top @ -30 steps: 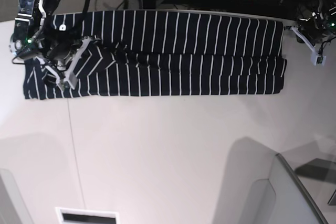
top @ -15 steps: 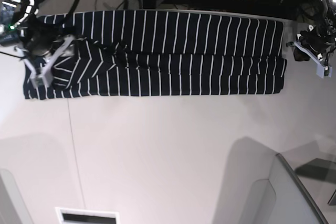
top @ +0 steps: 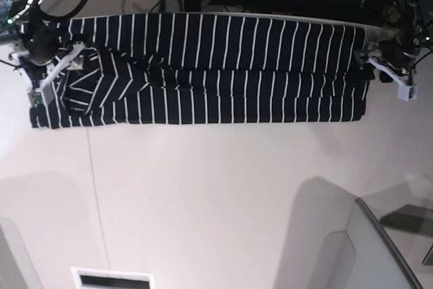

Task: Layout the t-shirt on the table in an organized manner, then fold the t-shirt properly
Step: 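Pull the shirt ends apart with both grippers to straighten the strip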

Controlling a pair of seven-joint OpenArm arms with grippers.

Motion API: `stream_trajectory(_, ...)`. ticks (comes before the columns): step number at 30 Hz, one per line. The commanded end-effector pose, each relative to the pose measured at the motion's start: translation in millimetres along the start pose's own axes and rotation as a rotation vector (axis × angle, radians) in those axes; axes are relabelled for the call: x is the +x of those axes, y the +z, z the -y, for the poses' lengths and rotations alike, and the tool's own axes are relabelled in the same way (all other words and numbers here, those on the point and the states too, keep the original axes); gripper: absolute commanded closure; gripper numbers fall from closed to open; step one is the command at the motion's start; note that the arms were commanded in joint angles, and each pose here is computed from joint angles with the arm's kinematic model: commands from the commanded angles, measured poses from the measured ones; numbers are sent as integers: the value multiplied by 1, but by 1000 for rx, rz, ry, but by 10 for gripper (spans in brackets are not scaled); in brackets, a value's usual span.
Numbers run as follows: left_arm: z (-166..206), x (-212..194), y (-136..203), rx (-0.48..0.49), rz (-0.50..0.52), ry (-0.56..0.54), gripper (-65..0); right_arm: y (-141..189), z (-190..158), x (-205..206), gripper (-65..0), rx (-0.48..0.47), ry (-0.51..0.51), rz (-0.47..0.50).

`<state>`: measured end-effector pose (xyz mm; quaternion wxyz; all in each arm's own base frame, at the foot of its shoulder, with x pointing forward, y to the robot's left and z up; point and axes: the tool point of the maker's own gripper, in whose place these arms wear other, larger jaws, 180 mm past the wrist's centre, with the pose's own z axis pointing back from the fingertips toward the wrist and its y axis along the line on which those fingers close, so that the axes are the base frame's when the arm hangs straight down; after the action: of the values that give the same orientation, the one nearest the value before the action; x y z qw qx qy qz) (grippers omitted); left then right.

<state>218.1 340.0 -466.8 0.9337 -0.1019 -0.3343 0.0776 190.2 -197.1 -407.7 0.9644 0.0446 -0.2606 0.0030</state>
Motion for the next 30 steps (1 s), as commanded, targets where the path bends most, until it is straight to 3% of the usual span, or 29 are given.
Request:
stream_trajectory(1, -5, 18, 3, -1, 43, -16, -650, 3, 1, 10, -390, -3, 11, 37)
stream_trajectory(11, 35, -13, -27, -98, -52, -12, -650, 3, 1, 11, -392, -1, 13, 43)
stream_trajectory(12, 36, -17, -28, -103, -64, -14, -627, 3, 1, 11, -392, -1, 13, 43)
stream_trajectory(13, 37, -20, -28, -105, -72, -10, -561, 3, 1, 11, -392, -1, 13, 43)
stream_trajectory(17, 35, -27, -30, -102, -77, 11, -240, 3, 1, 11, -392, -1, 13, 43)
stream_trajectory(20, 31, -24, -32, -95, -19, 47, 0, 3, 1, 11, -392, -1, 13, 43)
stream_trajectory(23, 23, -21, -31, -82, 21, 67, 0, 3, 1, 11, -392, -1, 13, 43)
stream_trajectory(30, -17, 37, 0, 5, 173, 4, 0, 3, 1, 10, -392, -1, 13, 36)
